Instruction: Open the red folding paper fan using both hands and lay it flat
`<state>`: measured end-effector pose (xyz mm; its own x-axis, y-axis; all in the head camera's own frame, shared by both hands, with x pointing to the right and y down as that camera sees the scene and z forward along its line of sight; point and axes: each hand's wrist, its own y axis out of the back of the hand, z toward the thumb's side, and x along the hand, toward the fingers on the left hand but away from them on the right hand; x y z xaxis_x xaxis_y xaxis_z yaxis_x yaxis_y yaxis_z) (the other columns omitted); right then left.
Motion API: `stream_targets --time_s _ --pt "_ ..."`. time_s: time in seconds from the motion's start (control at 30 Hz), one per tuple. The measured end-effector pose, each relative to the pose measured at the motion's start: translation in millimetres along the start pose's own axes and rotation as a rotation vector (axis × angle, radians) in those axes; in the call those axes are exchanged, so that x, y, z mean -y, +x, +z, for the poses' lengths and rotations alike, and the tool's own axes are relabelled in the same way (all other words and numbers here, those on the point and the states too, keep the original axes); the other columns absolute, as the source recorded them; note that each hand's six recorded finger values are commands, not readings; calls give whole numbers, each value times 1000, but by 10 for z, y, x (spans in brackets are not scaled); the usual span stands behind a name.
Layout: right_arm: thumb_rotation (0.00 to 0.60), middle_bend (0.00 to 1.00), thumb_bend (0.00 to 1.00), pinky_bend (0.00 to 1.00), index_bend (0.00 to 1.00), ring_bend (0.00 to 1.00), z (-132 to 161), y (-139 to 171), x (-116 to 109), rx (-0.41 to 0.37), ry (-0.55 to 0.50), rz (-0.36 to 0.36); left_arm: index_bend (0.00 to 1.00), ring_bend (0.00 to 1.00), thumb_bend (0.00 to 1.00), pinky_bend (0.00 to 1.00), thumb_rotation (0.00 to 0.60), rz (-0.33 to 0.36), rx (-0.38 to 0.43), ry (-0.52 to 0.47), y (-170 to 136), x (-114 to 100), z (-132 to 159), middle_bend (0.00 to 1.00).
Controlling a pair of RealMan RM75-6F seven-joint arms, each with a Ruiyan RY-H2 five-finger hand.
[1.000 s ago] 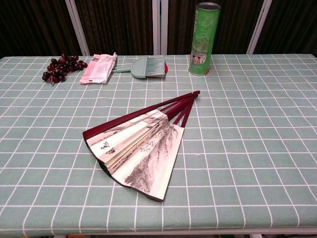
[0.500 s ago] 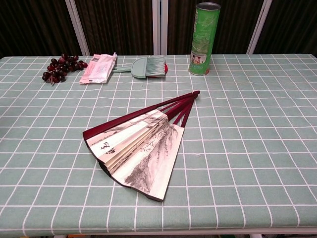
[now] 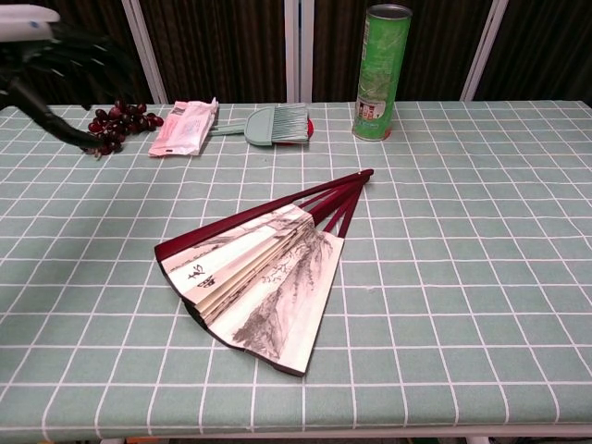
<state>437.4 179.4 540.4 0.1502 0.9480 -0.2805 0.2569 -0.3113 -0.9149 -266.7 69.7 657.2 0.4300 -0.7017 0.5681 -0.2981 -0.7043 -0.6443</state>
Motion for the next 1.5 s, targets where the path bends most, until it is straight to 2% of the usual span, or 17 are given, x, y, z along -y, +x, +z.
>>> stream_targets --time_s 0.27,0.6,0.77,1.07,1.5 --pt "600 0 244 0 0 0 -31 9 -20 13 9 5 236 307 56 422 600 -130 -40 -76 518 369 251 284" --pt "600 0 245 0 0 0 -42 2 -8 24 15 14 227 333 60 492 600 -225 -119 -143 918 808 491 293" --pt "600 0 244 0 0 0 -39 -13 4 26 13 15 223 333 60 494 600 -239 -149 -119 1054 990 579 293" --pt "600 0 245 0 0 0 -87 10 -4 47 20 14 224 364 70 501 600 -239 -176 -106 1208 1166 634 320" --pt "600 0 245 0 0 0 -122 10 6 59 21 20 238 382 180 520 600 -263 -195 -81 1248 1368 630 337"
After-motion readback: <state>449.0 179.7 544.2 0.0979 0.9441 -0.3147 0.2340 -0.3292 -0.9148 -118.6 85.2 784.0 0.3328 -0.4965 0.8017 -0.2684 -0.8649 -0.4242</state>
